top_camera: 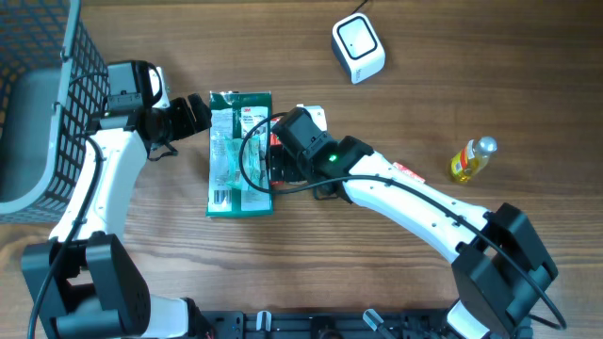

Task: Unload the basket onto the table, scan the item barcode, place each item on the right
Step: 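Close the right gripper around the jar and lift it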

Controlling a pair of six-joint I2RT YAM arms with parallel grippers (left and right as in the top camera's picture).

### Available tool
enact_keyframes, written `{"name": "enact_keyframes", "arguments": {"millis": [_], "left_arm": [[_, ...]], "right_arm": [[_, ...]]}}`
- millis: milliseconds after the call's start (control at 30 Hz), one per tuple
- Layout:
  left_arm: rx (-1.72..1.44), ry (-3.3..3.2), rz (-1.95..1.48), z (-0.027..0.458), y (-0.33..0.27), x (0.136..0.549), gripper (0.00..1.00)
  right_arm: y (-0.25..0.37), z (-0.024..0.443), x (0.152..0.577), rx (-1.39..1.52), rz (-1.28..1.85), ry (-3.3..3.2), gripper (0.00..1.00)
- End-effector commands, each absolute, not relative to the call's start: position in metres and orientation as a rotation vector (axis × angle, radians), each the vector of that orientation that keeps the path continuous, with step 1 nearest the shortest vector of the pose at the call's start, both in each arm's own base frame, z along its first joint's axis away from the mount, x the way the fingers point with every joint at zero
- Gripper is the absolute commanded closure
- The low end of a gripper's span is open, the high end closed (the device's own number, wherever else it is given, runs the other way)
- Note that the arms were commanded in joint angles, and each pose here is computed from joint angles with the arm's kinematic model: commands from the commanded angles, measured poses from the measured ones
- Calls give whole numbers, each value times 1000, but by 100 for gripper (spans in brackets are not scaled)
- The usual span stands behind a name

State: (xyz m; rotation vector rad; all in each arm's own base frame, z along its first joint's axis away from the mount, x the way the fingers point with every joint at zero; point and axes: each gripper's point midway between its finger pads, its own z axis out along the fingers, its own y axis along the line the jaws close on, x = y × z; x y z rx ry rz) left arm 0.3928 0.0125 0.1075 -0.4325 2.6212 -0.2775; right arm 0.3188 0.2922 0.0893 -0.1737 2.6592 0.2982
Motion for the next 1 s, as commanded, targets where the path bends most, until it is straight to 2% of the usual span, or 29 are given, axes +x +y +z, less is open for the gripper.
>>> {"name": "enact_keyframes", "arguments": {"millis": [0, 167, 267, 433, 633, 967], "left_arm": [[-427, 2593, -263, 117, 18, 397, 0], [-426, 2593, -263, 117, 17, 397, 0], [-427, 2593, -263, 117, 18, 397, 0], [-427, 2593, -263, 117, 18, 397, 0], [-427, 2593, -263, 117, 18, 397, 0], [-427, 2593, -263, 117, 18, 397, 0]], "right_arm": [[291, 78, 317, -185, 267, 2673, 0], [297, 58, 319, -202, 264, 2700, 0], [320, 46, 315, -365, 380, 2706, 0], [298, 31, 320, -275, 216, 2727, 0], [293, 32, 319, -253, 193, 2734, 0], [257, 68, 320, -107, 29, 2677, 0]]}}
